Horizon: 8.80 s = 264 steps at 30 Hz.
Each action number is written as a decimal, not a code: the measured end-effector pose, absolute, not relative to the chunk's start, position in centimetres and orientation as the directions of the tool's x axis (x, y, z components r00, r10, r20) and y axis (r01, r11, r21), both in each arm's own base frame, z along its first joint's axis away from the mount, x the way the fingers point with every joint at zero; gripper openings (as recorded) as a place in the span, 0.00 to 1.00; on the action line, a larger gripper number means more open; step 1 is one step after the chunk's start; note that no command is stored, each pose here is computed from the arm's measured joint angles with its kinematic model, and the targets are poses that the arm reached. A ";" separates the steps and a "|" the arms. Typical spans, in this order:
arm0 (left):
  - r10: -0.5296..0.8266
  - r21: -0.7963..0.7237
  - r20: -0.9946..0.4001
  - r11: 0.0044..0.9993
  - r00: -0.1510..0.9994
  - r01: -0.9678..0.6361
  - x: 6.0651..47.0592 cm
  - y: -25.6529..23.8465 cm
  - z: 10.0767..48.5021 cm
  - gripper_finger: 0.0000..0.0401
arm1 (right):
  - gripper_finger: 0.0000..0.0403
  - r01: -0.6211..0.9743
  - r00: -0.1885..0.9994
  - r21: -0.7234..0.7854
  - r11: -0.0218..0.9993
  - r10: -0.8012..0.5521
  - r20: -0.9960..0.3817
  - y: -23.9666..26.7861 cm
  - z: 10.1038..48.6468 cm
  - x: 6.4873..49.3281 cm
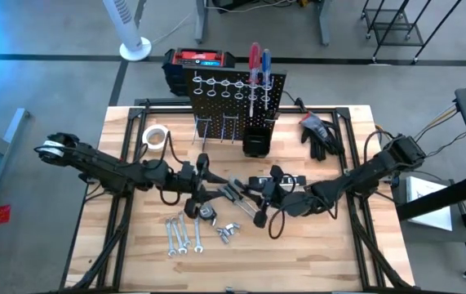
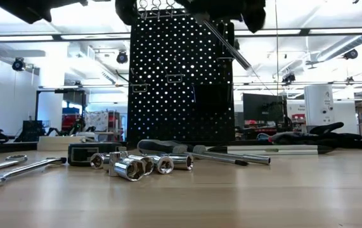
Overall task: Hang tools onto peg board
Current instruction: Hang the left bit driver handle on the peg board
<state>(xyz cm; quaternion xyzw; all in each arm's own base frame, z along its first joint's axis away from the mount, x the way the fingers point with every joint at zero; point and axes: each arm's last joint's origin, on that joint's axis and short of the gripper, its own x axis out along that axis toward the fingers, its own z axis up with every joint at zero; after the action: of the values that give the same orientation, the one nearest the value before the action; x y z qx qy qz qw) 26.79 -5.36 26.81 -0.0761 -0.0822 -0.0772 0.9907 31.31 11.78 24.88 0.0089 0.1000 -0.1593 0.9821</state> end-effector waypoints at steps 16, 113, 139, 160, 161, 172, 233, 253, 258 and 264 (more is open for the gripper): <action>-0.144 -0.131 0.190 0.977 0.971 0.171 27.0 -6.0 27.8 0.47 | 0.12 0.265 0.964 -0.088 0.960 -0.266 -0.007 13.7 26.6 30.6; 0.247 0.116 0.042 0.961 0.968 -0.250 26.2 7.5 55.6 0.29 | 0.53 0.156 0.987 0.139 0.978 -0.158 0.002 13.3 24.3 30.0; 0.300 0.118 0.153 0.940 0.942 -0.319 26.5 11.9 57.8 0.29 | 0.47 0.167 0.986 0.156 0.974 -0.164 -0.034 13.0 23.0 29.6; 0.352 0.022 0.069 0.935 0.934 -0.354 27.3 14.1 56.4 0.29 | 0.45 0.167 0.986 0.158 0.973 -0.164 -0.034 13.0 23.0 29.6; 0.353 0.020 0.070 0.935 0.933 -0.355 27.3 14.1 56.5 0.29 | 0.45 0.168 0.986 0.158 0.973 -0.164 -0.033 13.0 23.0 29.6; 0.321 0.020 0.064 0.946 0.945 -0.323 26.6 13.8 57.0 0.29 | 0.44 0.191 0.982 0.157 0.969 -0.188 -0.033 12.9 22.9 29.6; 0.264 -0.097 -0.058 0.958 0.963 -0.269 27.2 14.7 55.6 0.29 | 0.40 0.204 0.979 0.189 0.960 -0.202 -0.035 12.5 22.9 29.8; 0.258 -0.082 -0.089 0.961 0.962 -0.265 26.8 14.5 55.4 0.29 | 0.36 0.328 0.934 0.091 0.940 -0.337 0.118 10.8 25.0 30.3; 0.258 -0.081 -0.090 0.961 0.962 -0.266 26.8 14.5 55.4 0.29 | 0.17 0.488 0.868 -0.163 0.857 -0.458 0.190 8.4 28.3 31.6; 0.258 -0.061 -0.087 0.963 0.962 -0.264 26.8 14.5 55.4 0.29 | 0.03 0.619 0.781 -0.422 0.662 -0.573 0.248 5.0 32.2 33.5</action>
<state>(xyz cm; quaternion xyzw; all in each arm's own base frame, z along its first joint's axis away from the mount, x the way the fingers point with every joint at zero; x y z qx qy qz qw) 26.85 14.47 55.45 -0.0358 0.0392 0.1320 0.9898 33.50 4.97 32.23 -0.2485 -0.0467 -0.3274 0.9104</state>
